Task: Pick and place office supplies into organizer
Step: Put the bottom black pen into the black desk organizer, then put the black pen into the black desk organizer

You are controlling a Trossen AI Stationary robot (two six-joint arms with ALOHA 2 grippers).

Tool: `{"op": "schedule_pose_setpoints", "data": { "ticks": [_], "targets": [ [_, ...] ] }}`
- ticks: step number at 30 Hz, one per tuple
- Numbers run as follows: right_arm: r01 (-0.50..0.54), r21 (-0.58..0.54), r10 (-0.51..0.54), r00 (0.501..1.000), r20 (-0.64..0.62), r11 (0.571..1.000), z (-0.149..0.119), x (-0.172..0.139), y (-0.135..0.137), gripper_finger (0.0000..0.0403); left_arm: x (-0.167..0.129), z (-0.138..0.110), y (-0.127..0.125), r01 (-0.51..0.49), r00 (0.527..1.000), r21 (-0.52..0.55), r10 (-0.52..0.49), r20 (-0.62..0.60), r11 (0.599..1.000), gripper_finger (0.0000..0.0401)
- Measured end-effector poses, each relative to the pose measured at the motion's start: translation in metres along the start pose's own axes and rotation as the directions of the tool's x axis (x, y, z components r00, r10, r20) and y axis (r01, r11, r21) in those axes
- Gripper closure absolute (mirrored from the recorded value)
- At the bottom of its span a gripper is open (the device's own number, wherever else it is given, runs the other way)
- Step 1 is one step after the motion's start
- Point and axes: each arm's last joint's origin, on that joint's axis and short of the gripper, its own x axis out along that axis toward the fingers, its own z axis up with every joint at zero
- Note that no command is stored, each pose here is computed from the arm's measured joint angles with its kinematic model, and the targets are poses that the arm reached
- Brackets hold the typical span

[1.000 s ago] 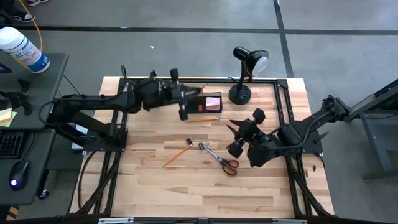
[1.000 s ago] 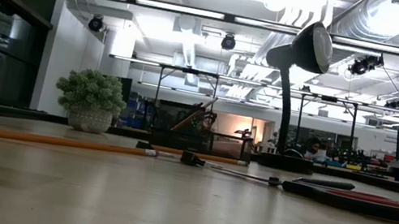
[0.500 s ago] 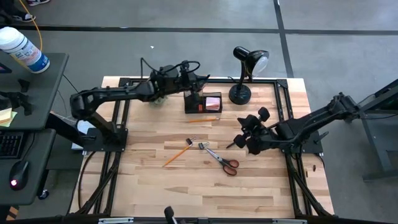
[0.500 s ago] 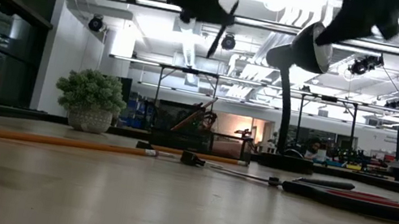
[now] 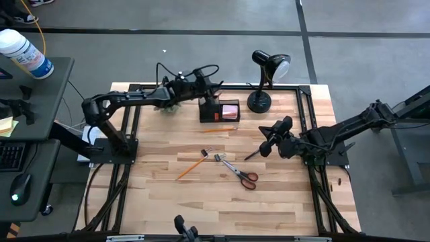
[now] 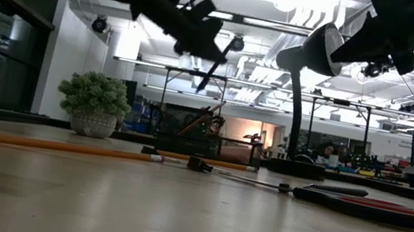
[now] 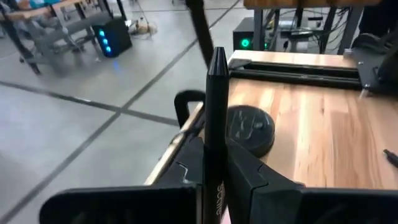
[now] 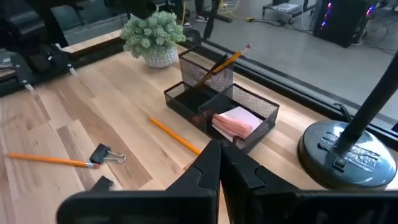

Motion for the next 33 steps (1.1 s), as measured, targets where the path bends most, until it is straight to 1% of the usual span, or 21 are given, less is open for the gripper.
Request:
{"op": "schedule_pose_setpoints", "data": {
  "ticks": [6,8,12,16,20,27,33],
  "targets": [
    [-0.007,0.018,0.008,1.0,-0.02,1.0,0.001,0.004,-0.002,0.0402,-0.006,-0.032,0.004,0.02,0.996,-0.091,-0.012,0.091,0.996,0.0389],
    [0.003,0.026,-0.002,1.0,-0.021,1.0,0.003,0.006,-0.004,0.0402,-0.009,-0.041,0.006,0.022,0.994,-0.103,-0.011,0.105,0.994,0.0389],
    [0.019,0.044,-0.018,0.999,-0.03,0.999,0.005,0.011,-0.008,0.0402,-0.014,-0.06,0.007,0.011,0.996,-0.106,-0.001,0.091,0.994,0.0385],
    [0.016,0.05,-0.014,0.999,-0.037,0.999,0.009,0.016,-0.011,0.0403,-0.017,-0.068,0.009,0.002,0.996,-0.106,0.008,0.092,0.994,0.0382],
    [0.015,0.057,-0.014,1.0,-0.018,0.998,0.014,0.02,-0.012,0.0403,-0.018,-0.069,0.011,0.01,0.996,-0.098,-0.001,0.091,0.995,0.0376],
    [0.012,0.068,-0.011,1.0,-0.017,0.998,0.017,0.024,-0.015,0.0403,-0.019,-0.073,0.022,-0.041,0.997,-0.09,0.047,0.06,0.995,0.0333],
    [0.02,0.083,-0.02,1.0,-0.005,0.996,0.019,0.025,-0.016,0.0403,-0.019,-0.074,0.025,-0.009,0.998,-0.094,0.015,0.061,0.996,0.0304]
  ]
}}
